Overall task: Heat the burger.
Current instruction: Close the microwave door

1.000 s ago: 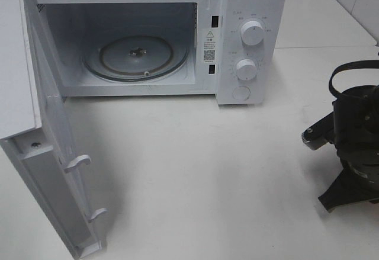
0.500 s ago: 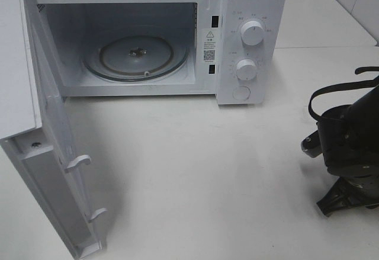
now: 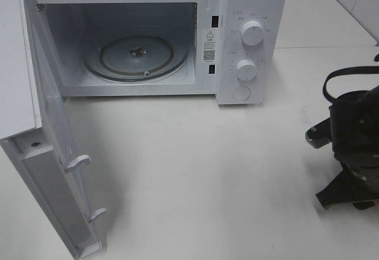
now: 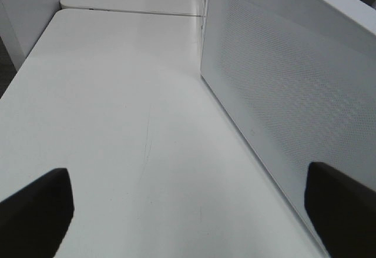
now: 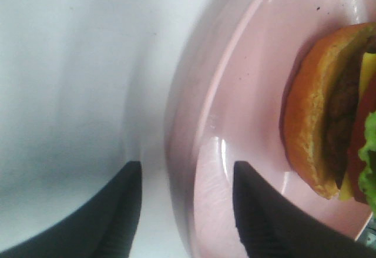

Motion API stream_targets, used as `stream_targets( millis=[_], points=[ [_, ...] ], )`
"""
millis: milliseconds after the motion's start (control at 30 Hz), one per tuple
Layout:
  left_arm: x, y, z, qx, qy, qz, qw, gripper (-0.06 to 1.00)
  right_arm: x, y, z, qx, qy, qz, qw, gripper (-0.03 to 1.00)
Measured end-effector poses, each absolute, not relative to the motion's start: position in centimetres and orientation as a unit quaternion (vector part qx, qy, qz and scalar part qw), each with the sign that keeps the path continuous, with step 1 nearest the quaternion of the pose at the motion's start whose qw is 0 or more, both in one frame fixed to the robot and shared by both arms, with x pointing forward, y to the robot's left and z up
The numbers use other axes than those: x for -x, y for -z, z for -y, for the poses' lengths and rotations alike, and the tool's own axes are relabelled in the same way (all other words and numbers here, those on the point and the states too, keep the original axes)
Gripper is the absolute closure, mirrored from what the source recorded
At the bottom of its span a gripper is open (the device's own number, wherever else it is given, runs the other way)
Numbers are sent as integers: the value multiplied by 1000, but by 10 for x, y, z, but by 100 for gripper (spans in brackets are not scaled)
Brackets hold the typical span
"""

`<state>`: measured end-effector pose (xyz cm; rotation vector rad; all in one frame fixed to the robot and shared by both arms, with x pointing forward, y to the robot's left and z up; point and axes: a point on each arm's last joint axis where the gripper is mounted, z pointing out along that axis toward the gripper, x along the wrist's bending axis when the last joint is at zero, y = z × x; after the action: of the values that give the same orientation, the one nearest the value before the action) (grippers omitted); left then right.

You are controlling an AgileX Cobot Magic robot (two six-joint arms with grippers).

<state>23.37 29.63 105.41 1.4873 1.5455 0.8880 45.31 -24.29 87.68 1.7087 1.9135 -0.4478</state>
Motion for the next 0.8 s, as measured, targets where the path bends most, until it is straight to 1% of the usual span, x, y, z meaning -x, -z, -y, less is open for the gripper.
stream_targets(
  millis=[33, 133, 200, 267, 300, 400, 467, 500, 567, 600, 667, 767, 800],
  points=[
    [-234, -1054, -296, -588, -351, -611, 399, -5, -452, -886, 242, -640, 147, -706, 264, 46],
    [-234, -1054, -296, -588, -351, -611, 399, -5, -452, -891, 242, -643, 139, -706, 263, 46],
    [-234, -1054, -296, -588, -351, -611, 399, -5, -447, -913, 240, -650, 101, -710, 253, 45],
    [-234, -1054, -296, -588, -351, -611, 399, -5, -446, -917, 240, -649, 92, -713, 250, 45],
    [-234, -1054, -296, -588, -351, -611, 399, -5, -444, -926, 238, -644, 69, -723, 242, 44],
    [-234, -1054, -296, -588, -351, -611, 399, -5, -442, -931, 237, -641, 56, -728, 237, 43],
    [-234, -1054, -296, -588, -351, -611, 399, -5, -435, -947, 232, -627, 4, -750, 212, 41],
    [-234, -1054, -296, -588, -351, -611, 399, -5, -435, -947, 232, -627, 4, -750, 212, 41],
    [-234, -1054, -296, -588, -351, -611, 399, -5, -429, -957, 228, -625, -35, -757, 187, 36],
    [-234, -1054, -296, -588, -351, -611, 399, -5, -429, -957, 228, -625, -35, -757, 187, 36],
    [-234, -1054, -296, -588, -351, -611, 399, -5, -421, -967, 225, -620, -68, -765, 162, 32],
    [-234, -1054, -296, -588, -351, -611, 399, -5, -419, -971, 224, -618, -78, -767, 155, 31],
    [-234, -1054, -296, -588, -351, -611, 399, -5, -414, -978, 223, -614, -100, -770, 144, 29]
  ],
)
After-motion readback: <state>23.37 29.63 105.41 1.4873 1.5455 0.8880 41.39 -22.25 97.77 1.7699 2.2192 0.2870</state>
